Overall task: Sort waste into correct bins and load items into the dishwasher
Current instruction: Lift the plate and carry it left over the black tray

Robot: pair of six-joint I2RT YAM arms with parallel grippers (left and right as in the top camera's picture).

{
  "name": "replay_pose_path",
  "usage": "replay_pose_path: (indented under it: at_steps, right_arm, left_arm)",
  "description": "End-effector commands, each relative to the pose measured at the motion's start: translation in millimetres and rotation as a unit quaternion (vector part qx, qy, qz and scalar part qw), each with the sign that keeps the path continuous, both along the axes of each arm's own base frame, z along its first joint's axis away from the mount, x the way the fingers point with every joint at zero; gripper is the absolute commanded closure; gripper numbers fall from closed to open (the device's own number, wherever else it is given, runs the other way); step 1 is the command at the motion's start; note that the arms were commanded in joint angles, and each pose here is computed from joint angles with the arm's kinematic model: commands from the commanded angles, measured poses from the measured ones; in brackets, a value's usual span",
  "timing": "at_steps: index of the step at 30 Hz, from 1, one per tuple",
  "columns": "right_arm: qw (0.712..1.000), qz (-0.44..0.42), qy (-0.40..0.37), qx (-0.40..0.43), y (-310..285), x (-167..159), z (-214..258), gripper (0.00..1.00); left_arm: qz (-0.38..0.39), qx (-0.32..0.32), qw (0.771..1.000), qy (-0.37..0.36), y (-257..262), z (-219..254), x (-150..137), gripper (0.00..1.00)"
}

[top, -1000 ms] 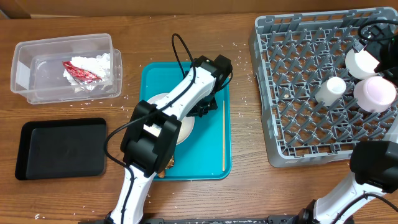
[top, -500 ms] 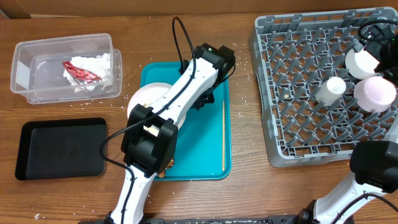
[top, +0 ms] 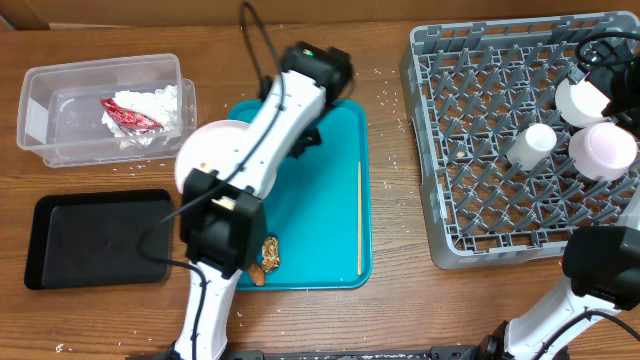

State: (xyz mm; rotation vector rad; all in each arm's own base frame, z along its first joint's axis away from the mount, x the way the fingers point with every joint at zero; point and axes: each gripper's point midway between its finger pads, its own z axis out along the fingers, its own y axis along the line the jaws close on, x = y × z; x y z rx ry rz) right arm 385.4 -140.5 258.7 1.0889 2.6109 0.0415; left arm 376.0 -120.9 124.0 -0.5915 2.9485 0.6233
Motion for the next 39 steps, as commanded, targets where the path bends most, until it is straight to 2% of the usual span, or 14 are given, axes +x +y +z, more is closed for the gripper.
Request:
replay_pose_path:
  at_steps: [1, 8, 13, 19, 29, 39]
  right_arm:
    - [0.999, -0.002, -0.039, -0.01, 3, -3, 27, 0.0]
    - [0.999, -0.002, -0.039, -0.01, 3, -3, 27, 0.0]
    - [0.999, -0.002, -0.039, -0.01, 3, -3, 27, 0.0]
    - [0.999, -0.002, -0.039, -0.01, 3, -3, 27, 0.0]
    - [0.999, -0.002, -0.039, -0.01, 3, -3, 27, 0.0]
    - [0.999, -0.002, -0.039, -0.01, 3, -3, 27, 0.0]
  left_arm:
    - [0.054, -0.035, 0.996, -0.055, 30, 43, 7, 0.96]
    - [0.15, -0.081, 0.981, -0.087, 95, 72, 9, 0.96]
    - [0.192, -0.125, 0.971, -0.073, 131, 71, 7, 0.96]
    - [0.238, -0.147, 0.957, -0.072, 167, 70, 4, 0.96]
    - [0.29, -0.195, 0.934, -0.076, 207, 69, -2, 0.96]
    - [0.299, -0.262, 0.913, -0.095, 232, 71, 0, 0.96]
